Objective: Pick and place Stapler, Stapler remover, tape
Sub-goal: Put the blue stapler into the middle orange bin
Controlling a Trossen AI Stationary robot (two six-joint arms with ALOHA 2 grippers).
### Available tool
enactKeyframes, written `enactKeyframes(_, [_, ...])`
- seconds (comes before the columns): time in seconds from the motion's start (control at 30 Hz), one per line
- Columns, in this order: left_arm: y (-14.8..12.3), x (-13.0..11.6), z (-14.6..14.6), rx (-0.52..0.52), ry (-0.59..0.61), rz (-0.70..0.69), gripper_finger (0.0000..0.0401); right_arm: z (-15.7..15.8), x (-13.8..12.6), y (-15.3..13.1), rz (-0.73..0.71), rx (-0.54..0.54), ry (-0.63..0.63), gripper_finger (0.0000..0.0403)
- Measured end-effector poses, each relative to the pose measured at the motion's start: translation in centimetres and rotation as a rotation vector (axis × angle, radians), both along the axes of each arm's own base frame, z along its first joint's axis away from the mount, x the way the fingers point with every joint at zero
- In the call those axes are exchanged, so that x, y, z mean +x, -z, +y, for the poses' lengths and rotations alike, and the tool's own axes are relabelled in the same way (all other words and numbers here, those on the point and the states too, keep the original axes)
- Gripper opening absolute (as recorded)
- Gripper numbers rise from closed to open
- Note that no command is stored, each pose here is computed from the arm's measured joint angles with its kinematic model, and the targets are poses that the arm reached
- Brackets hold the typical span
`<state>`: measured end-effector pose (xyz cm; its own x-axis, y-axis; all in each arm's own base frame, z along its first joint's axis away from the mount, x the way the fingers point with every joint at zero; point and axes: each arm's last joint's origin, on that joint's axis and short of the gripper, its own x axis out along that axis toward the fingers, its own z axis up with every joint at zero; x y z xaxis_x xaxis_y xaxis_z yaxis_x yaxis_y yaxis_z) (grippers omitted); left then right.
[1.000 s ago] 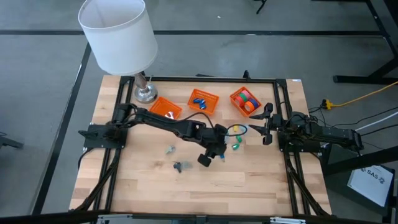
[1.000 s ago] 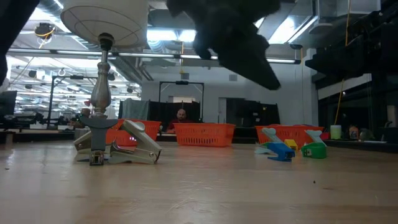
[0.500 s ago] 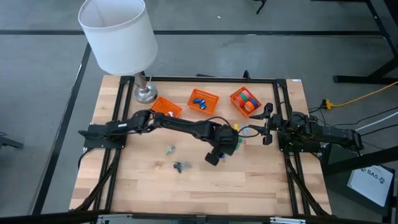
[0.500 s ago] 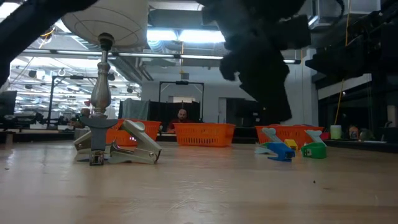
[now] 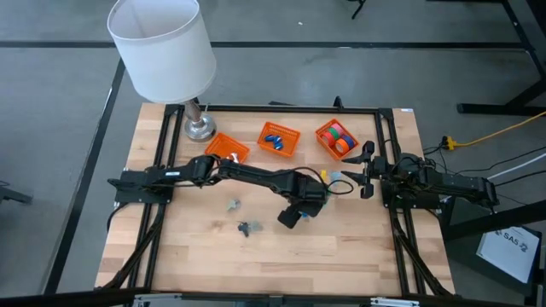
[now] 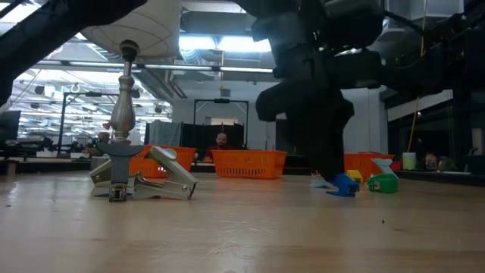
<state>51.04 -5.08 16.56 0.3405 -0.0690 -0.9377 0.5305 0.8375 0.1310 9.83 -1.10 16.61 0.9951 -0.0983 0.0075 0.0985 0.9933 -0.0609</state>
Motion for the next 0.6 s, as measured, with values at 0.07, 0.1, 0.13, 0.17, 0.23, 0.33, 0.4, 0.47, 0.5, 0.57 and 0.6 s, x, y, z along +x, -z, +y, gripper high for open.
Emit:
enactKeyframes(0.07, [0.2, 0.1, -0.1, 0.008, 0.026, -0.015, 0.0228, 0.0, 0.0, 0.0, 0.000, 0.000, 0.000, 0.0188])
enactKeyframes(0.1, [0.4, 0.1, -0.2, 0.009, 0.032, -0.018, 0.0228, 0.0, 0.0, 0.0, 0.000, 0.000, 0.000, 0.0188])
enactKeyframes(0.13, [0.5, 0.1, -0.1, 0.009, 0.035, -0.023, 0.0228, 0.0, 0.0, 0.0, 0.000, 0.000, 0.000, 0.0188])
enactKeyframes(0.17, [0.6, 0.2, -0.1, 0.006, 0.039, -0.030, 0.0228, 0.0, 0.0, 0.0, 0.000, 0.000, 0.000, 0.0188])
enactKeyframes(0.23, [1.1, 0.2, -0.1, 0.002, 0.042, -0.020, 0.0228, 0.0, 0.0, 0.0, 0.000, 0.000, 0.000, 0.0188])
enactKeyframes(0.33, [1.6, 0.3, -0.1, 0.003, 0.039, -0.010, 0.0227, 0.0, 0.0, 0.0, 0.000, 0.000, 0.000, 0.0188])
enactKeyframes(0.4, [1.9, 0.4, -0.1, 0.000, 0.040, -0.017, 0.0224, 0.0, 0.0, 0.0, 0.000, 0.000, 0.000, 0.0188])
enactKeyframes(0.47, [1.9, 0.4, -0.1, 0.000, 0.040, -0.016, 0.0216, 0.0, 0.0, 0.0, 0.000, 0.000, 0.000, 0.0188])
enactKeyframes(0.5, [1.9, 0.4, -0.1, -0.001, 0.041, -0.015, 0.0209, 0.0, 0.0, 0.0, 0.000, 0.000, 0.000, 0.0188])
enactKeyframes(0.57, [1.9, 0.4, -0.1, -0.002, 0.041, -0.014, 0.0188, 0.0, 0.0, 0.0, 0.000, 0.000, 0.000, 0.0188])
enactKeyframes(0.6, [1.9, 0.4, -0.1, -0.003, 0.041, -0.012, 0.0175, 0.0, 0.0, 0.0, 0.000, 0.000, 0.000, 0.0188])
